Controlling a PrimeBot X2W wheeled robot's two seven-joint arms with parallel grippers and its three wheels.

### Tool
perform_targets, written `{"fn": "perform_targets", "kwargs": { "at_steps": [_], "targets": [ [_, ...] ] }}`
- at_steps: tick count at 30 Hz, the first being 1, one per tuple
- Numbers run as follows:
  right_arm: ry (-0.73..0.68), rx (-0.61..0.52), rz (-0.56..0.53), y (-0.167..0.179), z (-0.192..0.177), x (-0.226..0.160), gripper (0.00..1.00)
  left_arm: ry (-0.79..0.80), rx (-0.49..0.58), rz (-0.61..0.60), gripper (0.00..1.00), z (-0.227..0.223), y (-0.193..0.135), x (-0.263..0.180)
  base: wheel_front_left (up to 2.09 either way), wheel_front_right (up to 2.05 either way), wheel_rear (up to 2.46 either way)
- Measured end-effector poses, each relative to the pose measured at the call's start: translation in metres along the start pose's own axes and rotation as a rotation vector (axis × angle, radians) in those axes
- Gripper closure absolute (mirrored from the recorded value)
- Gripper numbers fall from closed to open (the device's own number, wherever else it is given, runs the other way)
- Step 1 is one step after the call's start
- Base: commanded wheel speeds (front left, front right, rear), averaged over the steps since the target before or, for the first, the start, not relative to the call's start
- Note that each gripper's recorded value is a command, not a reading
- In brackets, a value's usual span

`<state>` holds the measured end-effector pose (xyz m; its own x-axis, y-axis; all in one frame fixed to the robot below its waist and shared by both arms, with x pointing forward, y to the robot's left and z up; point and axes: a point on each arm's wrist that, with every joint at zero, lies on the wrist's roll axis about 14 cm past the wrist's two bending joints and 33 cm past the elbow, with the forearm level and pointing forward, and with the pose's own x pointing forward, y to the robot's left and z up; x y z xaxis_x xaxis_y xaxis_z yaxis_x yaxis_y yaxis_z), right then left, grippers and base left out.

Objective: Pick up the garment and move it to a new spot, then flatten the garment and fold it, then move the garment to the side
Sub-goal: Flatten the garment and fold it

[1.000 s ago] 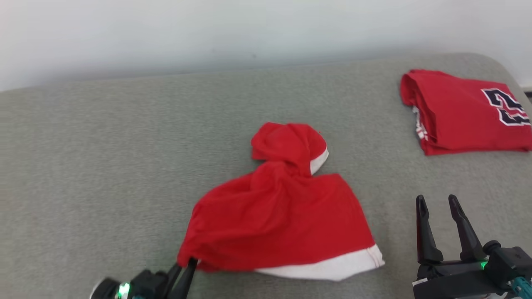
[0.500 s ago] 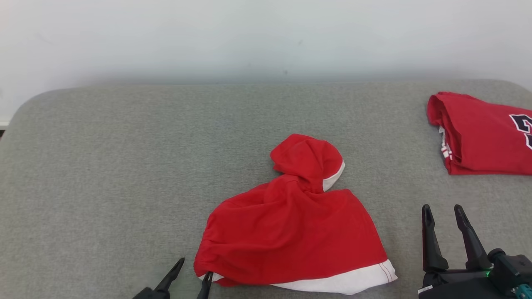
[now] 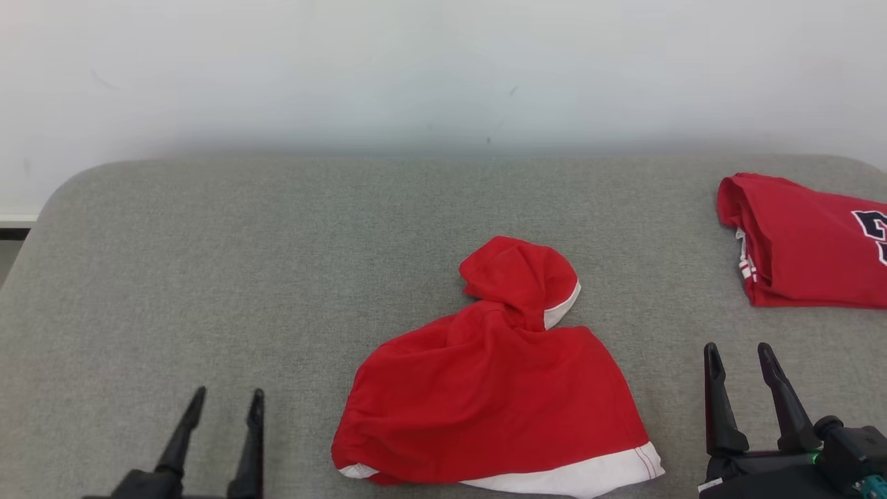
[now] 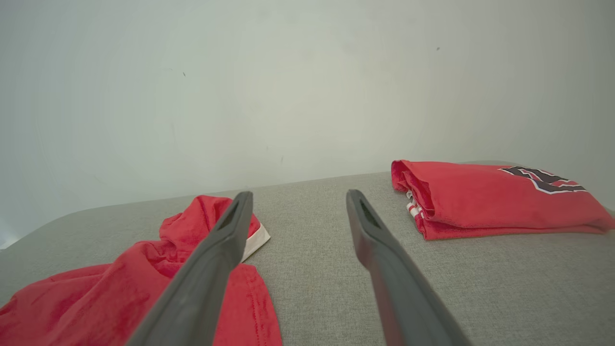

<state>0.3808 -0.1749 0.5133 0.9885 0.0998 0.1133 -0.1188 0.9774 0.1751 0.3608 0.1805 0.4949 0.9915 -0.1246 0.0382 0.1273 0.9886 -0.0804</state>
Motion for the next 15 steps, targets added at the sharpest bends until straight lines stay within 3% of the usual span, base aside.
{"fn": "perform_targets", "kwargs": {
  "at_steps": [7,15],
  "targets": [
    [-0.016,-0.005,-0.013,-0.005,0.007,-0.009,0.00,-0.095,0.017,0.062,0.00,0.029,0.015,0.000,0.00,0.00,0.00],
    [-0.018,-0.007,-0.032,-0.009,0.009,-0.027,0.00,-0.113,0.016,0.031,0.00,0.034,0.006,-0.004,0.00,0.00,0.00]
  ]
}}
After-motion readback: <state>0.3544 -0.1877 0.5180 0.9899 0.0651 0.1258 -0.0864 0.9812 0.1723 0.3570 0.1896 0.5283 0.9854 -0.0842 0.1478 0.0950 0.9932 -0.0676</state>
